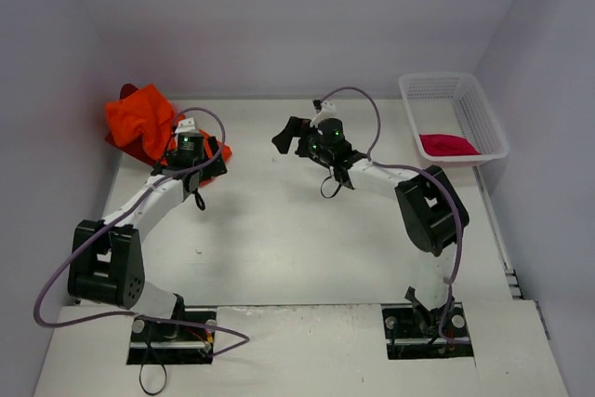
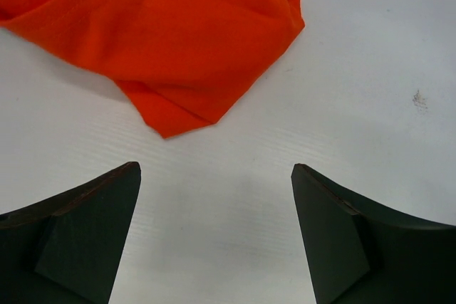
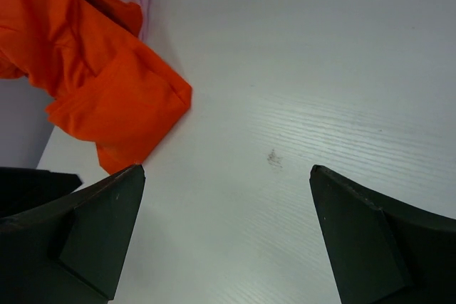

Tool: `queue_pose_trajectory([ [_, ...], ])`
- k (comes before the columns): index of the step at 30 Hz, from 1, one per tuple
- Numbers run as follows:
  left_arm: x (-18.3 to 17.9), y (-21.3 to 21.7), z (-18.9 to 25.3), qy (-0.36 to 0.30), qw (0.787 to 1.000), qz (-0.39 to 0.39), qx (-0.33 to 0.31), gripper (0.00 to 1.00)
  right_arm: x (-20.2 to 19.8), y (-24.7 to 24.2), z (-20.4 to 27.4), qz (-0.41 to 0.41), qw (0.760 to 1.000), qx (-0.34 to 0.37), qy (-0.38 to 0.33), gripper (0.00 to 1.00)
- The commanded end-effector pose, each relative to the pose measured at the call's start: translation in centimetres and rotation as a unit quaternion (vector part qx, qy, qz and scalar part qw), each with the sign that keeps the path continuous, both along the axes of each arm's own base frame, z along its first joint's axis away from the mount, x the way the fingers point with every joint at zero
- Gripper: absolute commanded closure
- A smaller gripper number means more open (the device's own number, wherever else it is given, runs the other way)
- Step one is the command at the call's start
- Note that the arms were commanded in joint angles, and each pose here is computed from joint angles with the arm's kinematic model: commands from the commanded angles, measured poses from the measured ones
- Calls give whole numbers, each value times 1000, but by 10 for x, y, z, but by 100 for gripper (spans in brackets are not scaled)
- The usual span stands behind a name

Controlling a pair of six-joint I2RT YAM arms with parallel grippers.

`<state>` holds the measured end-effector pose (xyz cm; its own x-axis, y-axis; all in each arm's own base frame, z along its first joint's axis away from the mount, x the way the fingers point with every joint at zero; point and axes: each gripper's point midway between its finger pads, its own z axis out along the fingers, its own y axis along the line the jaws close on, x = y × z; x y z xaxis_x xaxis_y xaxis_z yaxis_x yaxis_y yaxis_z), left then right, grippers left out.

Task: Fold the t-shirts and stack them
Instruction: Put the neatly folded tshirt into the corner of the board with the left arm

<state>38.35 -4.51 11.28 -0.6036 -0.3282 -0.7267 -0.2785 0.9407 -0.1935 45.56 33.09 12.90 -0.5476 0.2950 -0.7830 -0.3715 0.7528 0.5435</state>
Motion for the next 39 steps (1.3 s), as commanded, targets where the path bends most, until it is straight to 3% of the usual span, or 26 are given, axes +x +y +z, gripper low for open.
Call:
queue_pose_trajectory([
  [1, 41, -8, 47, -84, 995, -15, 51, 19, -3, 7, 57, 11, 997, 35, -68, 2],
  [5, 51, -18, 46, -71, 989, -28, 124, 19, -5, -1, 51, 8, 997, 35, -62, 2],
  [17, 75, -23, 24, -31, 976, -32, 212, 19, -9, -44, 49, -13, 997, 55, -60, 2],
  [39, 77, -24, -18, 46, 970, -12, 237, 19, -17, -103, 71, -50, 993, 70, -78, 1],
])
